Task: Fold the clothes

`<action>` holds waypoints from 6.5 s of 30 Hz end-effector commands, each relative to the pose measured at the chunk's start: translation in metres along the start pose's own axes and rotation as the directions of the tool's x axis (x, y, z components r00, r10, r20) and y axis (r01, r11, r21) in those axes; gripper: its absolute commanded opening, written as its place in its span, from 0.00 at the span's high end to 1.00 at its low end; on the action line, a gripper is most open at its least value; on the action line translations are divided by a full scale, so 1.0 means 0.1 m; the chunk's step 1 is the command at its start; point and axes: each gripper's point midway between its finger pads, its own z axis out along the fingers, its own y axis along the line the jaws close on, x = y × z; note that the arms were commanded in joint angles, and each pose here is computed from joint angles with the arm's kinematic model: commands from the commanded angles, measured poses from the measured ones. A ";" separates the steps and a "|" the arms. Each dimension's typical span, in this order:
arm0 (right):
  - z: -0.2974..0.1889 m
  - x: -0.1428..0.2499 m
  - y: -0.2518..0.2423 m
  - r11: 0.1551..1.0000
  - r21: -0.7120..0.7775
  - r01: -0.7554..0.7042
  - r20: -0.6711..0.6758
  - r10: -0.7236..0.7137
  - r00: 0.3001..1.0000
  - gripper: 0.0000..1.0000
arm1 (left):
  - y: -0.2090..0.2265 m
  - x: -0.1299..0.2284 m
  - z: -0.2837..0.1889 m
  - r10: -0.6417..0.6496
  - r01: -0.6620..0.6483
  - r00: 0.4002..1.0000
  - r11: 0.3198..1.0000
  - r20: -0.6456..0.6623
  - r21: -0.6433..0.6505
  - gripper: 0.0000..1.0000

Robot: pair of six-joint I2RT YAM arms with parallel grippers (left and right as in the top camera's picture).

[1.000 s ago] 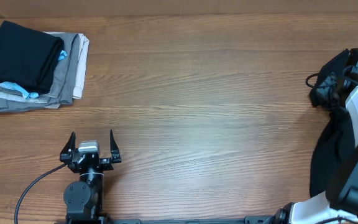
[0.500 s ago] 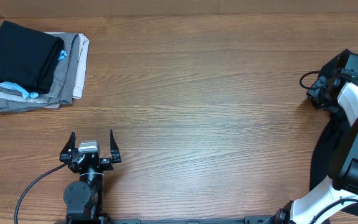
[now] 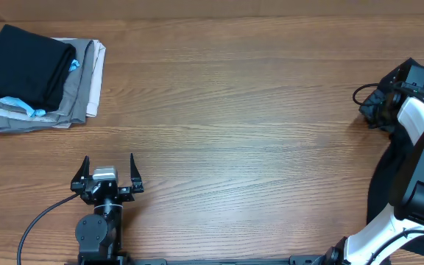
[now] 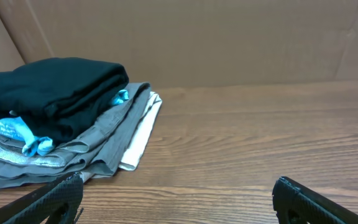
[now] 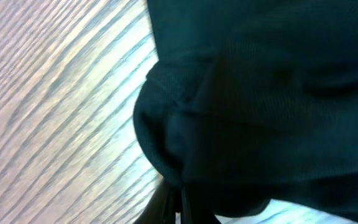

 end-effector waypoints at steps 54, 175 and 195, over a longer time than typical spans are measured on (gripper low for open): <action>-0.76 2.66 2.02 0.702 -0.272 0.659 -0.159 -0.708 0.688 0.72 | 0.04 -0.01 0.00 0.015 -0.015 1.000 1.000 0.007 -0.020 0.00; -0.75 2.98 2.30 0.632 -0.156 0.759 0.025 -0.766 0.642 0.96 | 0.04 -0.01 0.00 0.015 -0.015 1.000 1.000 0.006 -0.020 0.00; -1.43 3.41 2.63 0.228 -0.879 0.419 0.004 -0.875 0.485 0.96 | 0.04 -0.01 0.00 0.015 -0.015 1.000 1.000 0.006 -0.020 0.00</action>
